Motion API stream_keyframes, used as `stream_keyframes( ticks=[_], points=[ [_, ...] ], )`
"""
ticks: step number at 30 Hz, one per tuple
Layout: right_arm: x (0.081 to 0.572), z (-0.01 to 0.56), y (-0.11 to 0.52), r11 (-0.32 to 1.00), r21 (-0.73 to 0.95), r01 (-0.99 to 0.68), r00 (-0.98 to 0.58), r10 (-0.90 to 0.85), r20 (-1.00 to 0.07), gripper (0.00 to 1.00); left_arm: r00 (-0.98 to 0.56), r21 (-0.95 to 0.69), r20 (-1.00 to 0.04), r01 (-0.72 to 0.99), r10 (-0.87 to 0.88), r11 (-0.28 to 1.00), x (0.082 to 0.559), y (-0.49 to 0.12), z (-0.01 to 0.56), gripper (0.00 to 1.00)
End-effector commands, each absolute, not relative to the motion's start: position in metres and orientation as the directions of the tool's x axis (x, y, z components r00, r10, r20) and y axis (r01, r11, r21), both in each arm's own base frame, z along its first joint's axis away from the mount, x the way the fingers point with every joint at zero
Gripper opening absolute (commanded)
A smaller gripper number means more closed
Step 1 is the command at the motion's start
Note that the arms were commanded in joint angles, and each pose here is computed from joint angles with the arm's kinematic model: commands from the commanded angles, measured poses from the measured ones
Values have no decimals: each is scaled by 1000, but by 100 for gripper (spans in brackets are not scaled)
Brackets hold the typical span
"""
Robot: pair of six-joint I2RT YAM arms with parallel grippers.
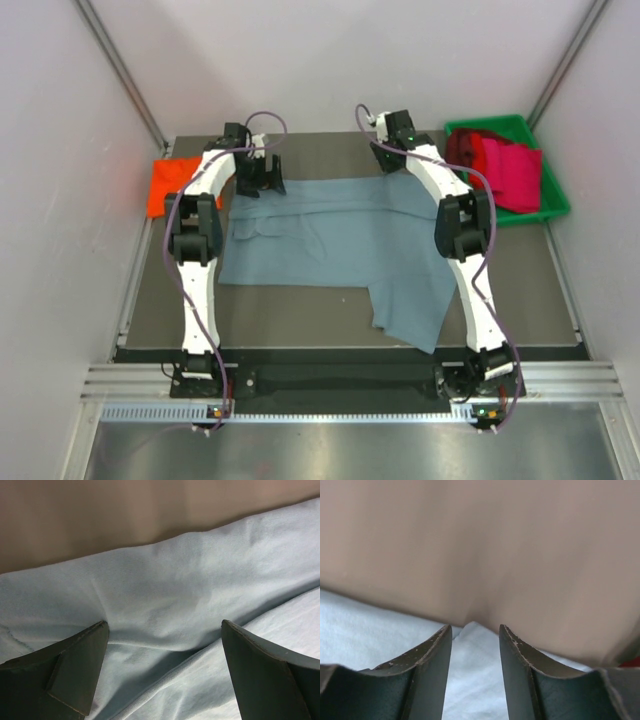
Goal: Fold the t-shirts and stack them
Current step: Fold the tshirt
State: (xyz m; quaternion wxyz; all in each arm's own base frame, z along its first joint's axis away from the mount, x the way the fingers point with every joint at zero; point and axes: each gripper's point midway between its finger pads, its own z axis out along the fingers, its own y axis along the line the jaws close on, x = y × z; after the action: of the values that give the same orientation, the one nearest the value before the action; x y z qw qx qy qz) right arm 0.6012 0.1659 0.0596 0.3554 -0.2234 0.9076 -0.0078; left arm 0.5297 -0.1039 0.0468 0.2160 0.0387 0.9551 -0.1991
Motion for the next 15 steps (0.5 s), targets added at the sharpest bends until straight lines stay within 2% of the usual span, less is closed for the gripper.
stream_keyframes(
  ticks=[1,5,15],
  points=[
    [619,74,166,911,-178,-373,-610,-385,-692,42,-921,-373,-389,168,11,913,512,-113,49,99],
    [618,73,166,909,-175,-378,-613,-388,-688,39,-921,-371,-390,169,12,913,512,-114,50,99],
    [609,63,164,905,-175,-387,-641,-400,-654,41,-916,-390,-402,175,4,904,513,-121,59,99]
  ],
)
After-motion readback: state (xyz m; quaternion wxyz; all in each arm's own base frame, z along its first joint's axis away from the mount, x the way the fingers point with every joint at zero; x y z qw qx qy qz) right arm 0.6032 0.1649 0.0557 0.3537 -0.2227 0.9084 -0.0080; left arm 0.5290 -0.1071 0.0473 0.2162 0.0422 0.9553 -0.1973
